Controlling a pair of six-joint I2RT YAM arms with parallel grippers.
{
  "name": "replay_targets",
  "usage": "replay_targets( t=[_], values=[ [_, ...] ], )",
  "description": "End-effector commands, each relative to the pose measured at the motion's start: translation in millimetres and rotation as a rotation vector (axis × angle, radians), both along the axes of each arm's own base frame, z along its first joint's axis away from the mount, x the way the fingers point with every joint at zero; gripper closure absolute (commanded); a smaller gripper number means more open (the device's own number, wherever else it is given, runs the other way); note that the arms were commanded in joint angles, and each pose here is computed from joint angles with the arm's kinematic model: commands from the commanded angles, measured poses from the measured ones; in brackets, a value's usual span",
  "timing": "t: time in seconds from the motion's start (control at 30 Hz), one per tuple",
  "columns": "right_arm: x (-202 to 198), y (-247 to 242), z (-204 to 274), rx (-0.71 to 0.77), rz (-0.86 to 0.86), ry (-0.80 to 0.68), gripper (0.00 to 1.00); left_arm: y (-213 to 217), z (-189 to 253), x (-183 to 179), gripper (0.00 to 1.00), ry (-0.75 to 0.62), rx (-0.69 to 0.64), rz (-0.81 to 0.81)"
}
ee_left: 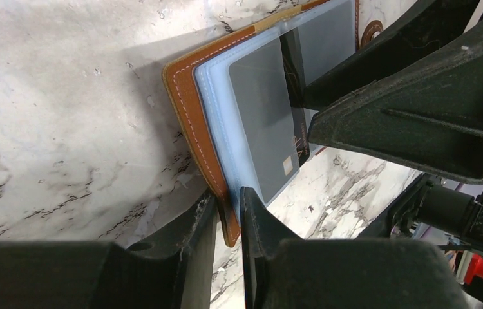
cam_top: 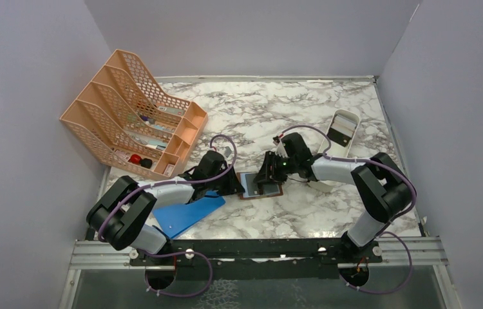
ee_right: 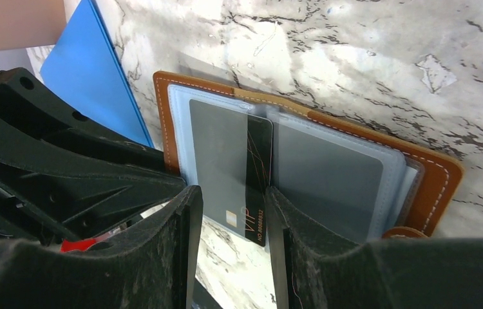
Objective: Put the credit cards into the card holder
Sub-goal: Insert the credit card into the card holder.
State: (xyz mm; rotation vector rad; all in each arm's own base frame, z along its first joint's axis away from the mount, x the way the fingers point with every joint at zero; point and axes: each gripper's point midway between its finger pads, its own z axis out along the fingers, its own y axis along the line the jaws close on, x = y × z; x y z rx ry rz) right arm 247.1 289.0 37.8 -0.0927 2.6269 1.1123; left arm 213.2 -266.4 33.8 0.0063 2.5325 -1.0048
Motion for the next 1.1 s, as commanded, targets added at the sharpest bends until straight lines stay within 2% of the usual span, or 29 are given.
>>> replay_targets(
  t=[0.0,0.47,0.73,0.83,0.97,1.07],
  values=[
    [-10.8,5.7,-6.8,0.025,0.026,0.036,0.54,-15.3,12.7,3.7,0.77,-0.032,-0.055,-0.041],
    [-20.1,15.2,-2.1,0.121,0.032,0.07,0.56,-23.4,25.0,6.4,0.7,-0.058,-0.09,-0.062],
    [-17.0,5.7,5.8,0.061,0.022,0.022,0.57,-26.9,28.2,4.1,0.69,-0.053,-0.11,-0.077],
    [-14.2,-3.3,12.8,0.008,0.018,-0.022,0.56,-26.6,30.4,3.3,0.77,-0.054,-0.113,-0.082],
    [-10.0,-16.2,19.4,-0.064,0.007,-0.083,0.56,-31.0,36.1,0.5,0.93,-0.049,-0.143,-0.108],
    [-4.3,-28.0,17.5,-0.136,-0.011,-0.122,0.61,-35.3,41.6,-3.4,0.99,-0.041,-0.178,-0.131]
  ],
)
